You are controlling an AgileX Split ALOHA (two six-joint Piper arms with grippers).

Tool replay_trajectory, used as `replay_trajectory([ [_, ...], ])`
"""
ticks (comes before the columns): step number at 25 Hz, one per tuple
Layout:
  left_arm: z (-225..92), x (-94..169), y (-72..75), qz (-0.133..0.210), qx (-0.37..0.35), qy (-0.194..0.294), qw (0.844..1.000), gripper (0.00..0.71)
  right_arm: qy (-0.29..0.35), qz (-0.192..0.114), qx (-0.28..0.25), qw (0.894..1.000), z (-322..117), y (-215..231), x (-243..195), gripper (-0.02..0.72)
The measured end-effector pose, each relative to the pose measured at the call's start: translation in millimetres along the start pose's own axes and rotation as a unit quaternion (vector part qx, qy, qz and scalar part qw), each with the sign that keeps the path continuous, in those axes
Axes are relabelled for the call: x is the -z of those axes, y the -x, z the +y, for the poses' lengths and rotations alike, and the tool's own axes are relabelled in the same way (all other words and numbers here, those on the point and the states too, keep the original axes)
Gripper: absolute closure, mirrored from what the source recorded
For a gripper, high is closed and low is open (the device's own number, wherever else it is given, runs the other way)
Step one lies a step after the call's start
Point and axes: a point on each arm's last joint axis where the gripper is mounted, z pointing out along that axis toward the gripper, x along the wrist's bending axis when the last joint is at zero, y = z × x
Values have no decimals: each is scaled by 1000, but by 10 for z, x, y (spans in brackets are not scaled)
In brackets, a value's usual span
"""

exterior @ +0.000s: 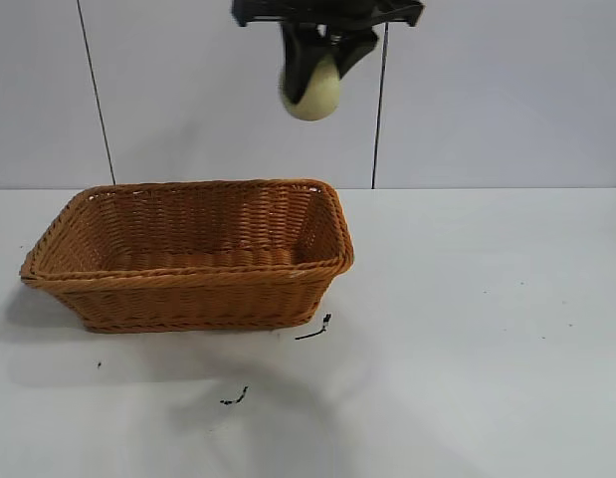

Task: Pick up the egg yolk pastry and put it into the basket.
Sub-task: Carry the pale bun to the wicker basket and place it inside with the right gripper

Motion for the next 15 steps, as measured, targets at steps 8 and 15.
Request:
replay_trajectory([
  [8, 0, 0, 0, 0, 0, 0, 1000, 14, -22, 5, 29, 999, -115, -270, -839, 507],
  [15, 0, 0, 0, 0, 0, 0, 1000, 14, -22, 9, 26, 999, -210, -272, -1338, 472],
])
